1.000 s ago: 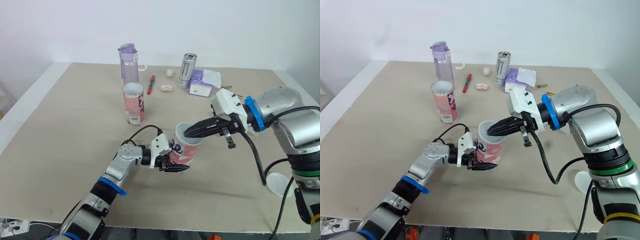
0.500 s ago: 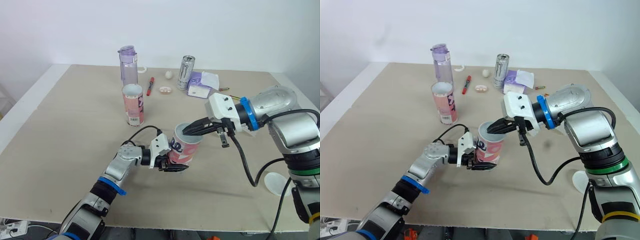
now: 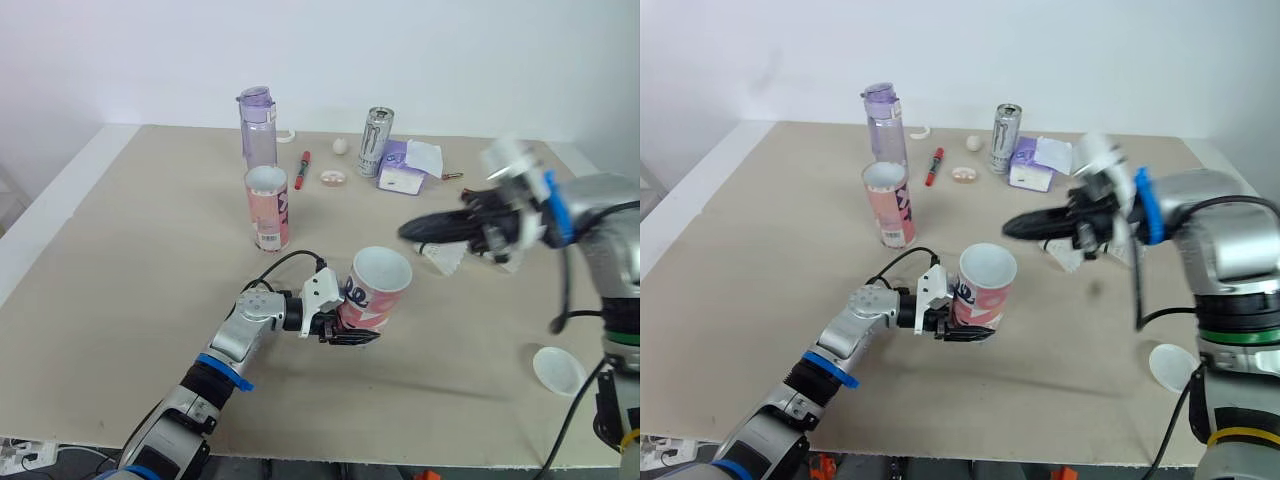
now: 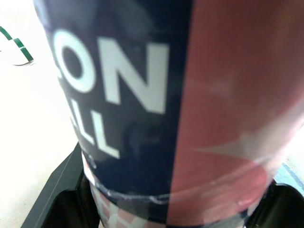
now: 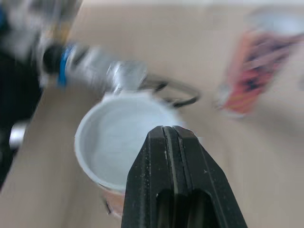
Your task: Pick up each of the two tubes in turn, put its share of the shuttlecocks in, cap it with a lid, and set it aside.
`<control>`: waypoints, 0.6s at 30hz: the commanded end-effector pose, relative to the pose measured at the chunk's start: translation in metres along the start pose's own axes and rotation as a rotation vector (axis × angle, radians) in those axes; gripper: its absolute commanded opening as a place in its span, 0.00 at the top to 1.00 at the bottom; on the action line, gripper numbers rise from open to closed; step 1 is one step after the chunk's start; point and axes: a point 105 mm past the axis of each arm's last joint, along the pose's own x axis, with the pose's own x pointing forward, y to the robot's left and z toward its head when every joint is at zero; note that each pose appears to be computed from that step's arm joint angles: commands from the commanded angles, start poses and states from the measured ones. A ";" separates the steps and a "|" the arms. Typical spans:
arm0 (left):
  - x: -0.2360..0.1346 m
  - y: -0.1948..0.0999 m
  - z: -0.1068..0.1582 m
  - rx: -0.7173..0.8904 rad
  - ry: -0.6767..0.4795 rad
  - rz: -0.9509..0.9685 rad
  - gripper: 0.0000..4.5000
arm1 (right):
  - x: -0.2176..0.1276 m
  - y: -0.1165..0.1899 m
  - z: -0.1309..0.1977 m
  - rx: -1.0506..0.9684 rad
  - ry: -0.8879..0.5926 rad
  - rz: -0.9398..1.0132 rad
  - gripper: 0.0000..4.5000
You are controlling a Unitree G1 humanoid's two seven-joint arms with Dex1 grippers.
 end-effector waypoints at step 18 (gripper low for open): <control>-0.016 0.009 0.005 0.066 -0.006 0.033 0.00 | -0.003 0.058 -0.145 0.148 0.032 -0.187 0.29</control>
